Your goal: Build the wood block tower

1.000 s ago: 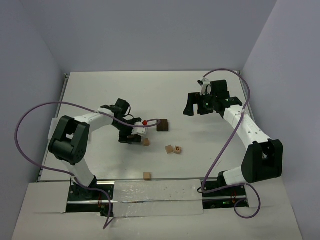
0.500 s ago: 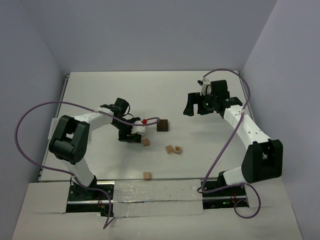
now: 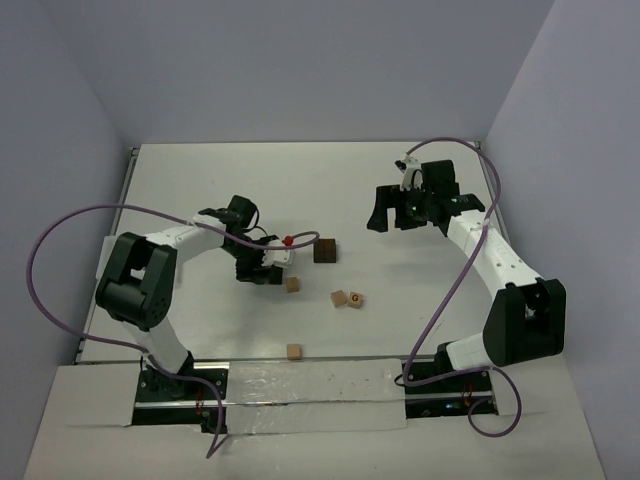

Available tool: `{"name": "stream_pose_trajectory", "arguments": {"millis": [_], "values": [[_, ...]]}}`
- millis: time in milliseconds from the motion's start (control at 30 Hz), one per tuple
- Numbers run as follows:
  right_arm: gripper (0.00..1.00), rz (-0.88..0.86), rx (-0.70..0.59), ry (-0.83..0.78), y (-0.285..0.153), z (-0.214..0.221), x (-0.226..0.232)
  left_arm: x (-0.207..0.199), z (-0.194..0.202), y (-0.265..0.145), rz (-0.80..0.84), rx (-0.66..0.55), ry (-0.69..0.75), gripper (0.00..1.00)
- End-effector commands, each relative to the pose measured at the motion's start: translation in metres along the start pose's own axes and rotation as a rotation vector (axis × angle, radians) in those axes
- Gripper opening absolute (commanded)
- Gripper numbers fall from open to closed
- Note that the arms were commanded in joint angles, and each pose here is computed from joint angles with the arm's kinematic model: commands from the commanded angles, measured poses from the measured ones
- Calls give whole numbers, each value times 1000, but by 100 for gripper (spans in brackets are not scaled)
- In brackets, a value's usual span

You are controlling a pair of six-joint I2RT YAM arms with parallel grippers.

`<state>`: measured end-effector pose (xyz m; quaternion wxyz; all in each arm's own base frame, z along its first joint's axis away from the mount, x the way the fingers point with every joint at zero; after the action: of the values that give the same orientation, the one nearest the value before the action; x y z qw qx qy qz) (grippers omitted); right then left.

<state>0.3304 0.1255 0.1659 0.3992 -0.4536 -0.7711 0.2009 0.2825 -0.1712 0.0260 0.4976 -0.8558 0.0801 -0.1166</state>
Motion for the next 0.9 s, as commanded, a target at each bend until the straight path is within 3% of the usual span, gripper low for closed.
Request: {"name": "stream_pose_trajectory", "arguments": {"millis": [0,67,133,333,400,433,467,500,600,667,733,867], "values": [[96,-4,-49,-29,-7,-10,3,7,-29,-36,-72,-67,-35,31],[95,-4,-54,-31,-8,-11,3,11,-37,-42,-95,-84,-62,23],[94,0,-66,-34,-9,-14,3,19,-53,-55,-128,-122,-136,2],[94,43,-157,-45,-20,-28,1,53,-112,-91,-274,-363,-456,0],[94,62,-190,-59,-23,-33,-1,67,-134,-105,-331,-486,-687,0],[94,63,-190,-59,-23,-33,-1,69,-133,-106,-353,-475,-691,0],[94,82,-205,-67,-25,-38,-3,90,-142,-113,-434,-510,-879,0],[94,93,-212,-72,-26,-41,-5,109,-133,-118,-559,-482,-997,0],[94,117,-230,-81,-28,-50,-8,139,-128,-122,-676,-460,-1186,0],[94,135,-244,-90,-29,-58,-11,157,-113,-103,-700,-381,-1328,0],[95,166,-262,-97,-31,-66,-16,171,-115,-93,-670,-310,-1401,0],[95,225,-308,-84,-41,-79,-34,191,-145,-84,-710,-324,-1424,0]]}}
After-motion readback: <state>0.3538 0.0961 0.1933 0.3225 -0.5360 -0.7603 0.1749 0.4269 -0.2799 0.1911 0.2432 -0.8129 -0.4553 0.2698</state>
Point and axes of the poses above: each gripper's point midway between its finger pads, its own y axis out along the fingers, its own x axis along the line the jaws close on, z = x × y, the point moved 1 cm from there along -y, back along the fingers, and after that the axes turned 6 degrees about y, right-handed, at the moved point
